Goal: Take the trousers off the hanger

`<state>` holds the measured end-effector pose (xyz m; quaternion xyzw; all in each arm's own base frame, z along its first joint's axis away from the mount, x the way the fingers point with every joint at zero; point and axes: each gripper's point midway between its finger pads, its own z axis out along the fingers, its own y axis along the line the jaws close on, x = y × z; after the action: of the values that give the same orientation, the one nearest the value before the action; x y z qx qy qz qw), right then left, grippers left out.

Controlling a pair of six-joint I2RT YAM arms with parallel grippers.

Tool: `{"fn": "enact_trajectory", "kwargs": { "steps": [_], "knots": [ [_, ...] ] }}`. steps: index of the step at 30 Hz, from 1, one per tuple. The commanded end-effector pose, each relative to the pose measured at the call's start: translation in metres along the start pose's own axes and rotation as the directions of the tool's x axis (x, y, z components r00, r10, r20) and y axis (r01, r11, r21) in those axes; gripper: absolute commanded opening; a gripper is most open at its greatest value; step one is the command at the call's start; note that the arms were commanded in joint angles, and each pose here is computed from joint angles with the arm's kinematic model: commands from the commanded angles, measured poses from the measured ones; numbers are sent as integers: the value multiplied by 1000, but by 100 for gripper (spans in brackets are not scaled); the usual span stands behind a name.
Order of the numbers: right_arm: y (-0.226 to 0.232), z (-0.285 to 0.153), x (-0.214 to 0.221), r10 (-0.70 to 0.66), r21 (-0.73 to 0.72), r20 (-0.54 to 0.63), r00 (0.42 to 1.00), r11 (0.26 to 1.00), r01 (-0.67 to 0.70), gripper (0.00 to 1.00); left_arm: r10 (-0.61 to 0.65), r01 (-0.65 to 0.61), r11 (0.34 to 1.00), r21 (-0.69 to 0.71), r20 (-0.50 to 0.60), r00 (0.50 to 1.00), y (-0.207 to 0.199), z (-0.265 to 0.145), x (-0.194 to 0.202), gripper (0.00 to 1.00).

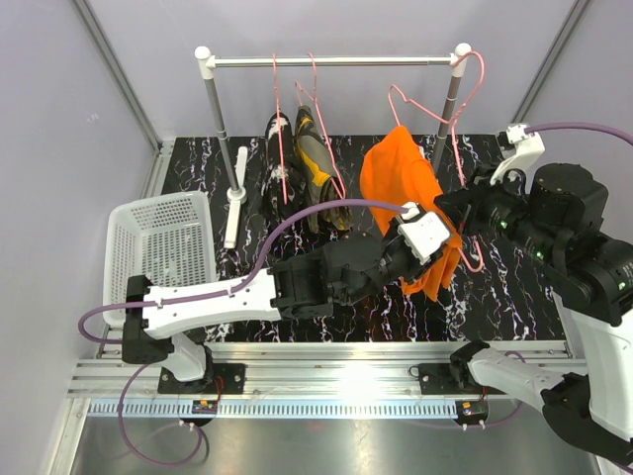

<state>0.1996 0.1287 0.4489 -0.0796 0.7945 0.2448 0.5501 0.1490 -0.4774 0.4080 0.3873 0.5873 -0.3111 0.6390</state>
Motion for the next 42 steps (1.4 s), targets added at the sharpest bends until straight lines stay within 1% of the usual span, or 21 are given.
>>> {"fn": "enact_trajectory", "kwargs": {
  "steps": [1,2,4,6,7,9,12,13,15,18,19,20,21,24,25,28,31,32,33,37,42],
  "knots": [
    [13,-20,-67,-27,-35,255,967,999,37,0,-19,19,1000,7,50,999,1,-1,-25,35],
    [11,-20,-69,-29,-22,258,966,999,35,0,-12,12,1000,11,40,999,0,-1,-22,31],
    [2,-21,-72,-32,30,268,963,999,25,0,-2,2,1000,9,34,999,1,-2,-19,31],
    [3,-24,-74,-31,26,276,961,999,25,0,12,-12,1000,-2,20,1000,3,-1,-14,26],
    [6,-24,-74,-28,13,277,960,1000,25,0,17,-17,1000,-5,15,1000,2,1,-13,26],
    [7,-27,-77,-27,9,284,958,1000,26,0,35,-35,999,-6,-8,999,2,3,-7,27],
    [6,-26,-76,-26,13,275,961,1000,24,0,44,-44,999,-19,-22,999,3,6,-3,35],
    [11,-27,-75,-20,-15,272,962,1000,25,0,46,-46,999,-21,-24,999,3,7,-2,36],
    [20,-25,-72,-10,-66,258,966,997,28,0,51,-51,998,-26,-22,998,3,9,-1,36],
    [27,-25,-72,5,-101,256,967,995,21,0,47,-48,999,-24,-20,999,0,15,-1,36],
    [27,-25,-72,8,-105,255,967,994,19,0,47,-47,999,-23,-23,999,-1,17,0,36],
    [28,-26,-73,10,-110,258,966,994,19,0,47,-47,999,-26,-24,999,0,18,0,32],
    [30,-28,-73,10,-117,261,965,993,21,0,44,-44,998,-34,-21,999,0,20,0,23],
    [32,-28,-72,16,-129,256,967,991,18,0,36,-36,997,-69,-6,999,5,22,-3,15],
    [32,-28,-72,19,-131,257,966,991,15,0,32,-31,996,-82,2,1000,7,22,-5,13],
    [30,-24,-67,18,-124,245,969,992,13,0,2,5,987,-158,40,999,20,21,-13,0],
    [18,-13,-56,9,-73,219,976,997,7,0,-37,65,970,-233,119,992,38,10,-32,0],
    [16,-9,-50,6,-66,205,979,998,7,0,-54,96,959,-267,161,985,47,2,-41,0],
    [4,2,-40,3,-9,182,983,1000,-2,0,-59,111,950,-292,182,981,54,-3,-46,0],
    [-17,15,-14,4,75,130,992,997,-14,0,-78,186,906,-381,280,957,80,-26,-72,0],
    [-33,27,15,17,138,72,997,990,-27,0,-36,188,879,-438,333,942,100,-43,-106,0]
  ]
}}
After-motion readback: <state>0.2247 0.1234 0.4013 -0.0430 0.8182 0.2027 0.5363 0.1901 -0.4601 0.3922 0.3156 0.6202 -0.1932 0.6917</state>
